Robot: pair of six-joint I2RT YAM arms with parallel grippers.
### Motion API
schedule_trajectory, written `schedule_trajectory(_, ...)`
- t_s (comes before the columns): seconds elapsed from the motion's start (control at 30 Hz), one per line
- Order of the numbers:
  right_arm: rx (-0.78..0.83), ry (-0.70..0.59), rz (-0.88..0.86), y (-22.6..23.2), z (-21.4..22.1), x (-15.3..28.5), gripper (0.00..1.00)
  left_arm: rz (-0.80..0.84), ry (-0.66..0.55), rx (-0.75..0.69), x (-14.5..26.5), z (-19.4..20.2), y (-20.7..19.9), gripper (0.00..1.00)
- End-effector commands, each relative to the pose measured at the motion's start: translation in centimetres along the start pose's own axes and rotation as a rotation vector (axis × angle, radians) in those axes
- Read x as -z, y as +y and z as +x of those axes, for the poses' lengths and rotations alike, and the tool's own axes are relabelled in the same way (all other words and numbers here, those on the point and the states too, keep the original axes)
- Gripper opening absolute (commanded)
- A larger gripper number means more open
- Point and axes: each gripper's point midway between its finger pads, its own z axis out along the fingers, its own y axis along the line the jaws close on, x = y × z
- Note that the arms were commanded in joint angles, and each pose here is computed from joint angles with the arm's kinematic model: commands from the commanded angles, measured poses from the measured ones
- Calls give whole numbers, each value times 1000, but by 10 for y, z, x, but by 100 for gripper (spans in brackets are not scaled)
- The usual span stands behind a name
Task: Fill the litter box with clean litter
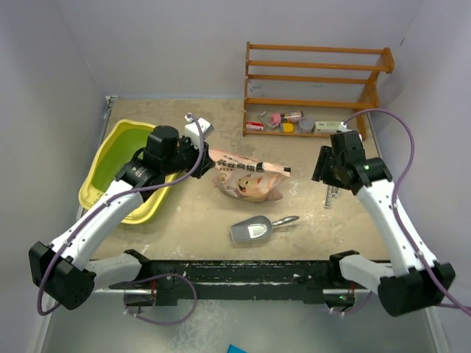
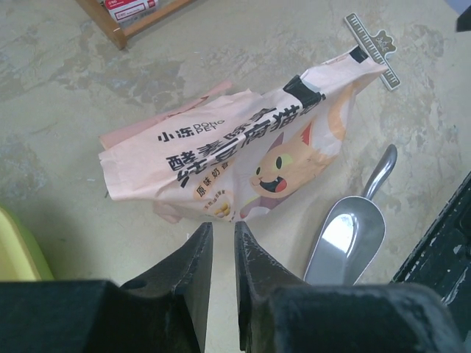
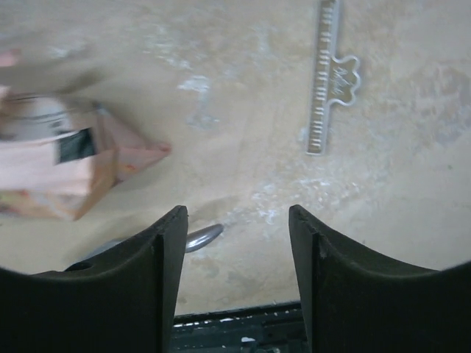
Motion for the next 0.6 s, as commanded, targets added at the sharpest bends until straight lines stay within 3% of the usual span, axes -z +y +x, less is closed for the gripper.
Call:
schedule_trajectory(0.0, -102, 127, 125, -36, 9, -17, 62, 20, -89, 38, 10, -23, -8, 22)
schedule_trajectory(0.37, -315, 180, 148, -94, 12, -73, 66, 58, -147, 47, 16, -29, -15, 24)
schedule_trajectory(0.47, -421, 213, 166, -109, 26, -88, 66, 57, -148, 44, 17, -28, -15, 24)
schedule_trajectory(0.57, -543, 163, 189, -121, 27, -101, 65, 32, -153, 36, 19, -29, -11, 24)
